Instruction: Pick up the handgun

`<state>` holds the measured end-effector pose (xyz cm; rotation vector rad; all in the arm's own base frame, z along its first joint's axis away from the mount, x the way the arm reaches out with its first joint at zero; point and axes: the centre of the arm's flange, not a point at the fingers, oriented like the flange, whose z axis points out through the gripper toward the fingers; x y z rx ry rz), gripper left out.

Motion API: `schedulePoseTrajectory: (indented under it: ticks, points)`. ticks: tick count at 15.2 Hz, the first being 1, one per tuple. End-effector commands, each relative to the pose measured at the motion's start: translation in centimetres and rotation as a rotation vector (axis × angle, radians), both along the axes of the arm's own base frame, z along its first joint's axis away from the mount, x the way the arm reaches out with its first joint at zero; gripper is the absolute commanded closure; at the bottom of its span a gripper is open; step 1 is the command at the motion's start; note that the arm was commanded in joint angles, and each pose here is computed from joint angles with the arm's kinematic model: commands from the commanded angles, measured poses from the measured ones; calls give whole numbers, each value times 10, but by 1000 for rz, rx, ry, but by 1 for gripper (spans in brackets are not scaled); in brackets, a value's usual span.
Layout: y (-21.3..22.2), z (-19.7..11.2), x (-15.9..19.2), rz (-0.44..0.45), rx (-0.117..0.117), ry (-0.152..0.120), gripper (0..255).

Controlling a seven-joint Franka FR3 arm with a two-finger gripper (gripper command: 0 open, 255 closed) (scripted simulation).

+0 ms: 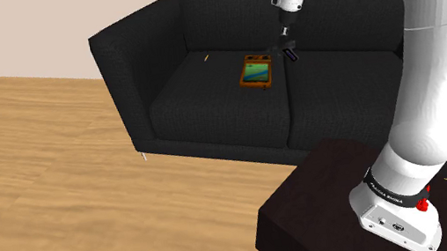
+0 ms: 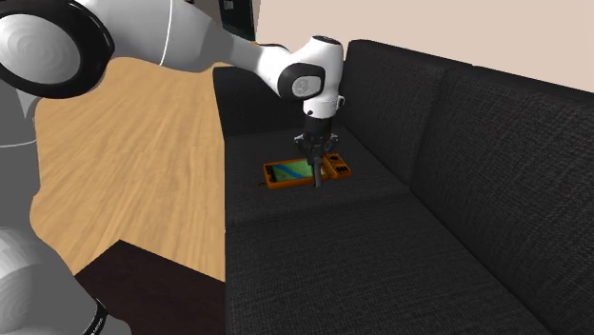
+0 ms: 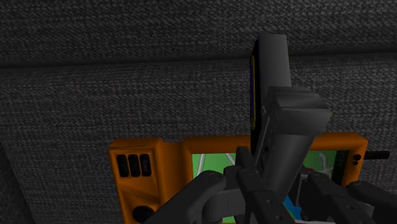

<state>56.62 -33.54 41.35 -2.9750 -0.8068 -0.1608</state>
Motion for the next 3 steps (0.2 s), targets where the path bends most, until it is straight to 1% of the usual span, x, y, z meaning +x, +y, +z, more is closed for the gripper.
schedulePoseTrajectory:
  ticks: [1,3]
  points:
    - [0,11,0,0,0,0,255]
    - [0,11,0,0,0,0,255]
